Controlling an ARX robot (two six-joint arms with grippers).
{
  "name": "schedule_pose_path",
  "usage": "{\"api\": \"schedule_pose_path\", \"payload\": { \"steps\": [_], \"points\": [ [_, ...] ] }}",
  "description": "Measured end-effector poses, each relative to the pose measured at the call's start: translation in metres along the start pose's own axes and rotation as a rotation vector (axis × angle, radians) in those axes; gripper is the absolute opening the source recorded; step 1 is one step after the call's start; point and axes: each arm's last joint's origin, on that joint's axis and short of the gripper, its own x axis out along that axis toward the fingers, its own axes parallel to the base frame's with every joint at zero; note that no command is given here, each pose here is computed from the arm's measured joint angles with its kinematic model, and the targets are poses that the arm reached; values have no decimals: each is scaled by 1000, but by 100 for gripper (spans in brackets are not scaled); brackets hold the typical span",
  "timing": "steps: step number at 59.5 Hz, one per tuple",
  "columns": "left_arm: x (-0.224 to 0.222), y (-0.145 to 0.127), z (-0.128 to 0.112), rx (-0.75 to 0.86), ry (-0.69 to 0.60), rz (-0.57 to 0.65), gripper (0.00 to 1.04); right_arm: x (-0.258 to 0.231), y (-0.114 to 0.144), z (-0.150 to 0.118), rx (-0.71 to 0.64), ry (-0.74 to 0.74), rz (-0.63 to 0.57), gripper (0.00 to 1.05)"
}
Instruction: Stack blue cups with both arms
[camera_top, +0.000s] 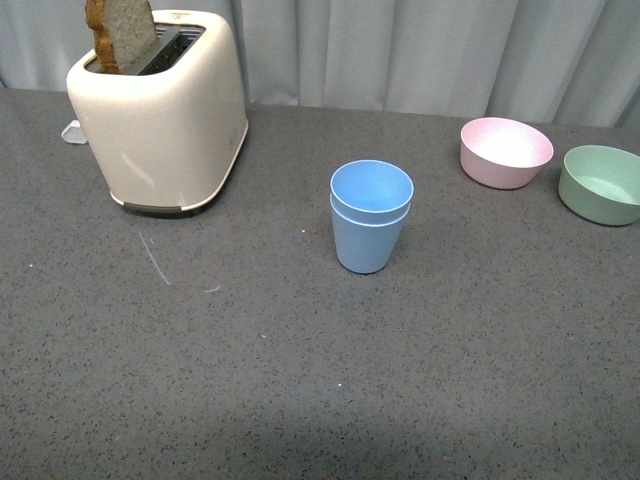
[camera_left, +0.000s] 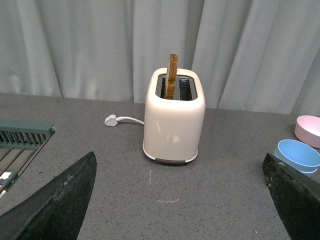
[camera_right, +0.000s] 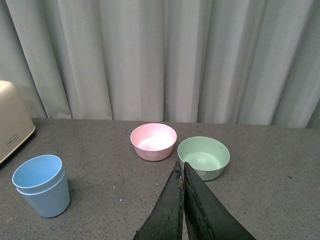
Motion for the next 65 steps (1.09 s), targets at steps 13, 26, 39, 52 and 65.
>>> {"api": "schedule_pose_path", "payload": {
  "steps": [13, 26, 39, 52, 65],
  "points": [
    [0, 0, 0, 0, 0, 0, 98, -9, 0, 2, 0, -7, 0, 1],
    [0, 0, 0, 0, 0, 0, 98, -15, 0, 3, 0, -10, 0, 1],
    [0, 0, 0, 0, 0, 0, 98, -20, 0, 3, 0, -12, 0, 1],
    [0, 0, 0, 0, 0, 0, 98, -24, 0, 3, 0, -12, 0, 1],
    [0, 0, 0, 0, 0, 1, 98, -36, 0, 0, 0, -5, 3, 1]
  ]
}}
